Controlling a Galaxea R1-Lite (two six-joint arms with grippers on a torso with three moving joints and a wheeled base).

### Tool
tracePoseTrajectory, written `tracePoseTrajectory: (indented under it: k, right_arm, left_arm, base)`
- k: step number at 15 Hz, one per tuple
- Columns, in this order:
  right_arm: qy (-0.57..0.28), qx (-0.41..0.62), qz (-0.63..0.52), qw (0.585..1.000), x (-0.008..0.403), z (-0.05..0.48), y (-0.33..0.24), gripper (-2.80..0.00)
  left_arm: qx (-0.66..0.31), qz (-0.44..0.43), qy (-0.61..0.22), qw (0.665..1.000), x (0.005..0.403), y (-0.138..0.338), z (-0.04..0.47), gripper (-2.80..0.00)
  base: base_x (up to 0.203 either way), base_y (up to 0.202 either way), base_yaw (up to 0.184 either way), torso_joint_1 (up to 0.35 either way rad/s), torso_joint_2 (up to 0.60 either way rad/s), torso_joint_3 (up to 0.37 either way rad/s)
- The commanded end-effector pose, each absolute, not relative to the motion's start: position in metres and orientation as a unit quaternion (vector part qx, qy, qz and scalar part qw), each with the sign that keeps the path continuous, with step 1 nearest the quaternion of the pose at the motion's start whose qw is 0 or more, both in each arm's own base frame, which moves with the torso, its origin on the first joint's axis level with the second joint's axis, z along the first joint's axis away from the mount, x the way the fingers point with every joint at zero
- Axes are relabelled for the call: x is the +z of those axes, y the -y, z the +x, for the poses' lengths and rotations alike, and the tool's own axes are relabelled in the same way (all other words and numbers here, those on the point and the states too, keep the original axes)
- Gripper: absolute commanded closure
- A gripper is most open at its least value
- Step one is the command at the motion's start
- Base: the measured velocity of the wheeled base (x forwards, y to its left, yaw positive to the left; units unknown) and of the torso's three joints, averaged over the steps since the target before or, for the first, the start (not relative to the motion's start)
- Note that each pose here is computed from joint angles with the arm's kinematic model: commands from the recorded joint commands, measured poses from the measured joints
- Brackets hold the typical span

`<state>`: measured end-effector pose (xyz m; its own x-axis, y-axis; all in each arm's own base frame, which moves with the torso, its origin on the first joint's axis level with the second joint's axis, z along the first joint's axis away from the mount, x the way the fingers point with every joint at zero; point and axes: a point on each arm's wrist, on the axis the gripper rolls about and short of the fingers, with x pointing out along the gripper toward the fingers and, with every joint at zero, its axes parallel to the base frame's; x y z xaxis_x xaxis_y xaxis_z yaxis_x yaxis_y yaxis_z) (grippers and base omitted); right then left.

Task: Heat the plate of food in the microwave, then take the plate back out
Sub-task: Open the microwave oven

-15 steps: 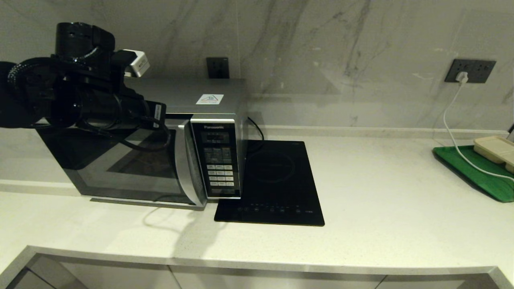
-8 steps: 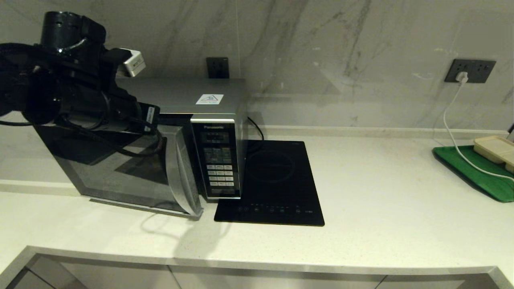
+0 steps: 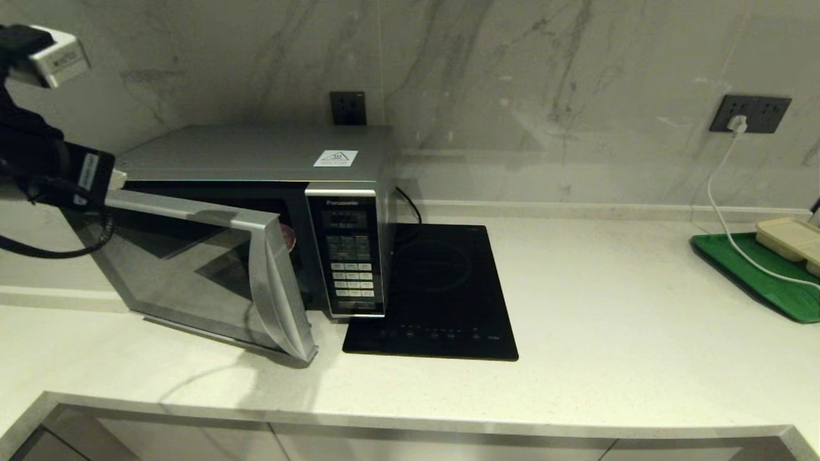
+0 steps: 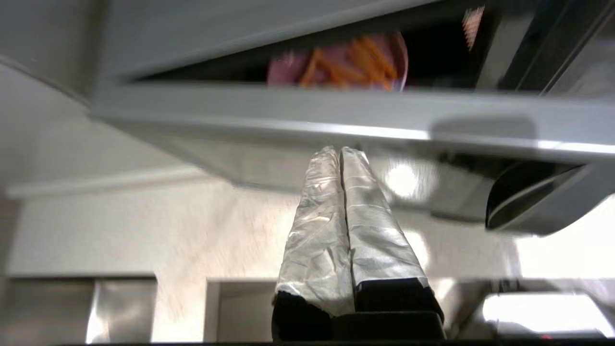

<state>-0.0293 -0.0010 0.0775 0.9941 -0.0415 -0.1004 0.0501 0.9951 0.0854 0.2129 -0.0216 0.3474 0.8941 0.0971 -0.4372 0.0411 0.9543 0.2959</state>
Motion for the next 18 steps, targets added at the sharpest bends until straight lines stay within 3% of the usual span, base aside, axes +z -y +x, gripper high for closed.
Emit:
tracePoseTrajectory:
  k: [1,8,18]
  right_arm:
    - [-0.050,-0.023,0.044,0.997,0.077,-0.029,0.001,0.00]
    - [-0.050,-0.023,0.044,0.997,0.077,-0.029,0.001,0.00]
    - [-0.050,-0.024,0.044,0.997,0.077,-0.029,0.001,0.00]
  left_arm:
    - [-0.002,0.151,-0.204,0.967,0.353,0.030,0.210,0.00]
    - [-0.045,0.142,-0.249,0.957,0.326,0.077,0.264,0.00]
    - [-0.037,0.096,-0.300,0.948,0.293,0.091,0.297,0.00]
  base:
    - [0.000,0.000,0.000,0.000,0.00,0.000]
    - [0.000,0.000,0.000,0.000,0.00,0.000]
    - [0.000,0.000,0.000,0.000,0.00,0.000]
